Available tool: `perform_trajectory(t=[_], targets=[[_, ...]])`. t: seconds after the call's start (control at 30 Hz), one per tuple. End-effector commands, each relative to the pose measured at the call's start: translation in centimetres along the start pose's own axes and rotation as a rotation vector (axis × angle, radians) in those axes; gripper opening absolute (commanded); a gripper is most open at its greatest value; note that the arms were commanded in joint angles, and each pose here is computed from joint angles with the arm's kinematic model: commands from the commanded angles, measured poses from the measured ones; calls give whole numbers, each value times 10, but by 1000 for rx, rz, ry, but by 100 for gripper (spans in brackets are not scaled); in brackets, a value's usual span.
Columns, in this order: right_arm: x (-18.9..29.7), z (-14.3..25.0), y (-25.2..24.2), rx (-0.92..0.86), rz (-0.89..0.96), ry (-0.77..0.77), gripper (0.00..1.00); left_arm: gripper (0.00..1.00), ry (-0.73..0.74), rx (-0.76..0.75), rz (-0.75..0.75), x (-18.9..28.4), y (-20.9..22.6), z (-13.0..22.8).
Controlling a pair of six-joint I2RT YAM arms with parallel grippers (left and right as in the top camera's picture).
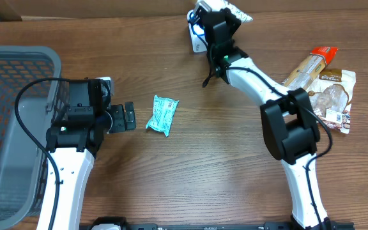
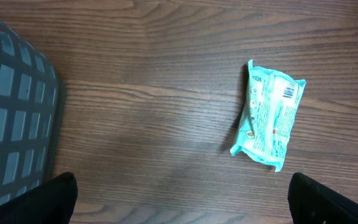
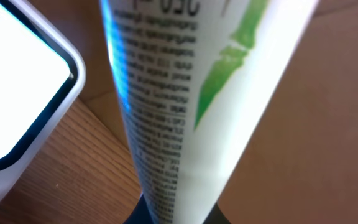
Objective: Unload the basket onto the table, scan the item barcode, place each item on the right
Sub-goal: 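Hold the tube's barcode against the white scanner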
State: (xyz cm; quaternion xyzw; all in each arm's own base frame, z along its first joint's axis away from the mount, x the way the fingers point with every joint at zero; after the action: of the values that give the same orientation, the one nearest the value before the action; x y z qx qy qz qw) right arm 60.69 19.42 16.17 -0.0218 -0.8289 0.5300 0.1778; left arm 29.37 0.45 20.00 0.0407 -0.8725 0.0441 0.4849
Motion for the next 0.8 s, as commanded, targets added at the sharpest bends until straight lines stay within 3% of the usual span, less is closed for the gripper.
perform_trajectory(t=[0.0,0.77], targets=[[-1,-5,-15,33,58,0,4,100,7,-12,-9,-2,2,1],[-7,5,24,99,-32,24,4,100,7,-13,-8,-2,2,1]])
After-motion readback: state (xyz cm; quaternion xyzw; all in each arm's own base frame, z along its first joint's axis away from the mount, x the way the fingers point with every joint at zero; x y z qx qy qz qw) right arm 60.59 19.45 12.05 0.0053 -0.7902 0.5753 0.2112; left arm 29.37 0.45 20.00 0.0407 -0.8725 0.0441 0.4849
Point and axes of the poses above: each gripper's point midway between its finger pads, its own x axis back along the fingers, its own y axis along the line the jaws close on, z = x × y, the point moved 3 cm from there along x, back along the fingers, and after that the axes turned 1 degree about x, right-handed, at the moved point
